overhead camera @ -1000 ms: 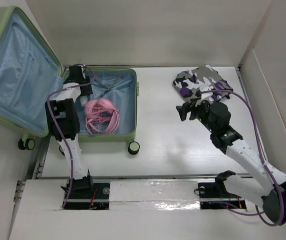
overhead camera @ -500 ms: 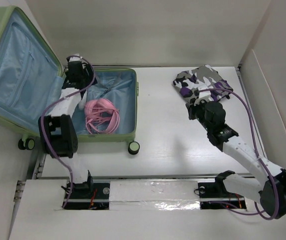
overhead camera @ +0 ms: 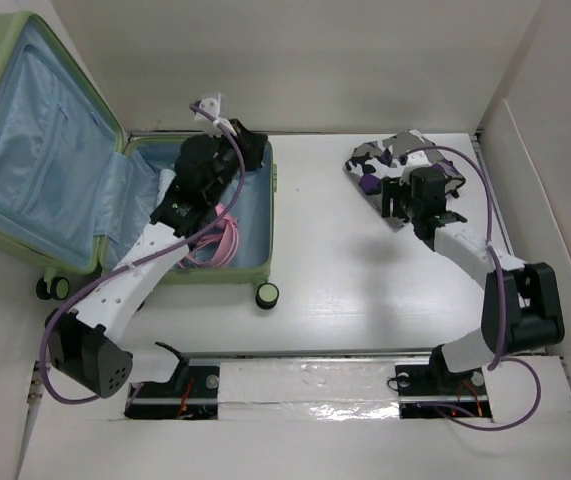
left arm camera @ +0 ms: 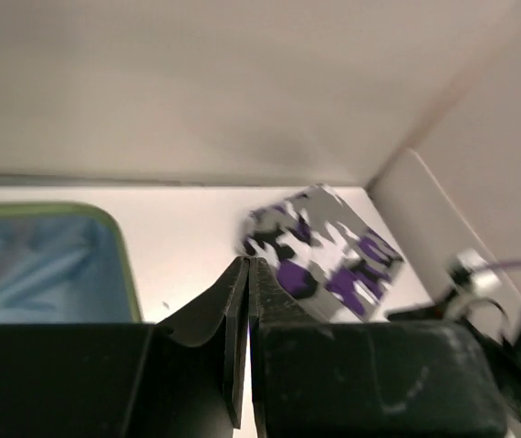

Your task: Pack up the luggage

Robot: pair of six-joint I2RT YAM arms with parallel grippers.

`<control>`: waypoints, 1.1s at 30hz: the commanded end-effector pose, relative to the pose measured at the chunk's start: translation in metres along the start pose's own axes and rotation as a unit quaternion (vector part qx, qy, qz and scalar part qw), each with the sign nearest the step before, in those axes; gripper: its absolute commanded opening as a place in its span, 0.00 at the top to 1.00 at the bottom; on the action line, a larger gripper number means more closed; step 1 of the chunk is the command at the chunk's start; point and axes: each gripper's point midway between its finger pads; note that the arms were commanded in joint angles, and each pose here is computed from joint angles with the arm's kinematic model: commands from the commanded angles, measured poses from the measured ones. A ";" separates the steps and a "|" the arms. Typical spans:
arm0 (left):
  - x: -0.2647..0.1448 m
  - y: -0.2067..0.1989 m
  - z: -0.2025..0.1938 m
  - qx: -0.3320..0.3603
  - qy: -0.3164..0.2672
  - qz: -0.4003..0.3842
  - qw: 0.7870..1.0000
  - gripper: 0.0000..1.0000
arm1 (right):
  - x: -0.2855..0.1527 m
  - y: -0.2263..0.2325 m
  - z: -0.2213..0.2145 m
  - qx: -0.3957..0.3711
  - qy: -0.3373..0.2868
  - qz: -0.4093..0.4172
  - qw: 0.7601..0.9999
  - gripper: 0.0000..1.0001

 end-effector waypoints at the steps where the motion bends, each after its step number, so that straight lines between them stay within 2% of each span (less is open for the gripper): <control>1: -0.014 -0.030 -0.032 -0.066 0.017 -0.038 0.997 1.00 | 0.012 -0.005 0.007 0.012 0.021 0.007 1.000 0.26; 2: -0.023 -0.059 -0.027 -0.078 -0.006 -0.076 0.994 1.00 | 0.022 -0.012 -0.004 0.016 0.041 -0.002 0.999 0.26; 3: -0.028 -0.067 -0.051 -0.082 0.012 -0.083 0.993 1.00 | 0.024 -0.012 -0.011 0.018 0.059 0.005 0.998 0.26; 5: -0.030 -0.085 -0.070 -0.072 0.025 -0.079 0.994 1.00 | 0.030 -0.025 -0.016 0.021 0.070 -0.022 0.997 0.25; 6: -0.041 -0.118 -0.080 -0.049 0.035 -0.106 0.993 1.00 | 0.032 -0.035 -0.018 0.027 0.071 -0.040 0.996 0.25; 7: -0.041 -0.124 -0.084 -0.030 0.030 -0.080 0.996 1.00 | 0.036 -0.042 -0.016 0.033 0.068 -0.050 0.996 0.26; 8: -0.038 -0.135 -0.106 -0.001 0.050 -0.069 0.996 1.00 | 0.039 -0.054 -0.017 0.042 0.072 -0.059 0.995 0.25; 9: -0.047 -0.164 -0.106 0.015 0.050 -0.084 0.995 1.00 | 0.047 -0.059 -0.028 0.048 0.092 -0.061 0.993 0.26; 11: -0.042 -0.172 -0.126 0.046 0.064 -0.062 0.995 1.00 | 0.054 -0.062 -0.030 0.059 0.114 -0.048 0.991 0.29; 13: -0.041 -0.182 -0.136 0.033 0.071 -0.074 0.994 1.00 | 0.061 -0.063 -0.040 0.065 0.130 -0.038 0.989 0.31; 14: -0.039 -0.187 -0.138 0.020 0.063 -0.083 0.994 0.95 | 0.063 -0.061 -0.041 0.066 0.131 -0.032 0.989 0.32; 15: -0.040 -0.186 -0.148 0.017 0.069 -0.086 0.994 0.79 | 0.065 -0.060 -0.043 0.069 0.134 -0.029 0.988 0.34; 18: -0.023 -0.183 -0.164 -0.002 0.092 -0.094 0.991 0.47 | 0.073 -0.053 -0.058 0.090 0.155 -0.022 0.984 0.50; 19: -0.020 -0.187 -0.169 -0.007 0.103 -0.109 0.989 0.44 | 0.074 -0.052 -0.062 0.093 0.160 -0.020 0.983 0.56; 20: -0.014 -0.187 -0.181 -0.011 0.115 -0.107 0.987 0.42 | 0.074 -0.054 -0.058 0.094 0.151 -0.025 0.984 0.69; 22: -0.006 -0.188 -0.186 -0.021 0.119 -0.111 0.986 0.41 | 0.072 -0.048 -0.062 0.094 0.155 -0.018 0.983 0.77; 23: 0.002 -0.184 -0.196 -0.021 0.128 -0.105 0.986 0.41 | 0.070 -0.047 -0.061 0.095 0.152 -0.015 0.984 0.85; 24: 0.010 -0.182 -0.194 -0.032 0.128 -0.098 0.986 0.41 | 0.067 -0.046 -0.060 0.096 0.150 -0.013 0.984 0.88; 26: 0.021 -0.176 -0.219 -0.027 0.161 -0.077 0.984 0.42 | 0.061 -0.044 -0.069 0.097 0.154 -0.006 0.983 0.94; 28: 0.036 -0.180 -0.215 -0.039 0.164 -0.071 0.983 0.48 | 0.051 -0.040 -0.072 0.097 0.149 0.006 0.984 1.00; 29: 0.043 -0.176 -0.235 -0.033 0.186 -0.060 0.980 0.49 | 0.047 -0.033 -0.075 0.101 0.151 0.026 0.983 1.00; 31: 0.053 -0.181 -0.235 -0.042 0.187 -0.067 0.979 0.49 | 0.039 -0.022 -0.072 0.101 0.137 0.048 0.984 1.00; 33: 0.059 -0.189 -0.246 -0.049 0.195 -0.078 0.976 0.48 | 0.027 -0.011 -0.091 0.106 0.149 0.069 0.981 1.00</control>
Point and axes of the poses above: each gripper's point midway between its finger pads, its own x axis out along the fingers, its own y axis along the line the jaws close on, z = x × y, and after that the axes turned 12 degrees about x, right-handed
